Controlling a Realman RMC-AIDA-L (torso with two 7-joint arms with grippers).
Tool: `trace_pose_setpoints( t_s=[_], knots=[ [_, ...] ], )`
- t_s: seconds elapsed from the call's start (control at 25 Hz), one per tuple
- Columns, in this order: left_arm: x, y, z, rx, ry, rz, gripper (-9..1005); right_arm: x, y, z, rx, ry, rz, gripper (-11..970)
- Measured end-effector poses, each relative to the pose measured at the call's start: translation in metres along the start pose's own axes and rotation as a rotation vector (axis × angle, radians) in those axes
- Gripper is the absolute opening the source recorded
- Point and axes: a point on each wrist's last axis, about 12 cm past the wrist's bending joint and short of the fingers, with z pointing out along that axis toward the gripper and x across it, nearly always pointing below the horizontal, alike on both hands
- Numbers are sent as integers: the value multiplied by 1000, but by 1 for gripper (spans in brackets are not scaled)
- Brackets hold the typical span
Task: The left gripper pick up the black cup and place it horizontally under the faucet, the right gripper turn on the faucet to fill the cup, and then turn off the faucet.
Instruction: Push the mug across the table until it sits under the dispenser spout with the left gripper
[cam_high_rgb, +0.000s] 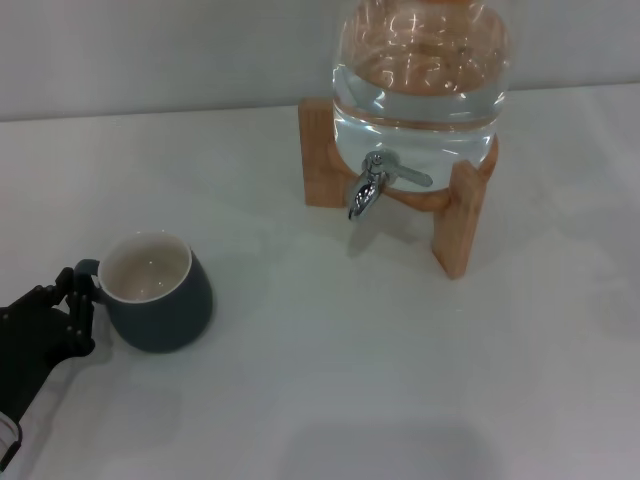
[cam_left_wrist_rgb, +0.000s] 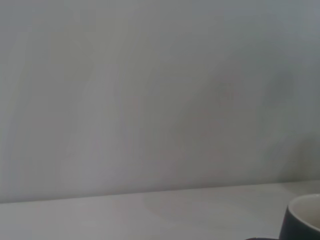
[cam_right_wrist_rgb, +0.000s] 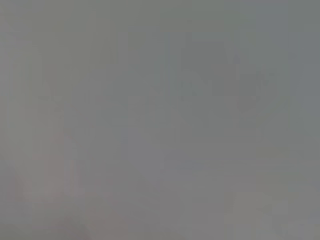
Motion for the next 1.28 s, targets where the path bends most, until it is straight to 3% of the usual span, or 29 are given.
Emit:
trace_pose_setpoints(
  t_s=[1.28],
  knots=[
    [-6, -4, 6, 22, -32, -2, 101, 1, -1, -1, 6, 1, 2, 842]
  ],
)
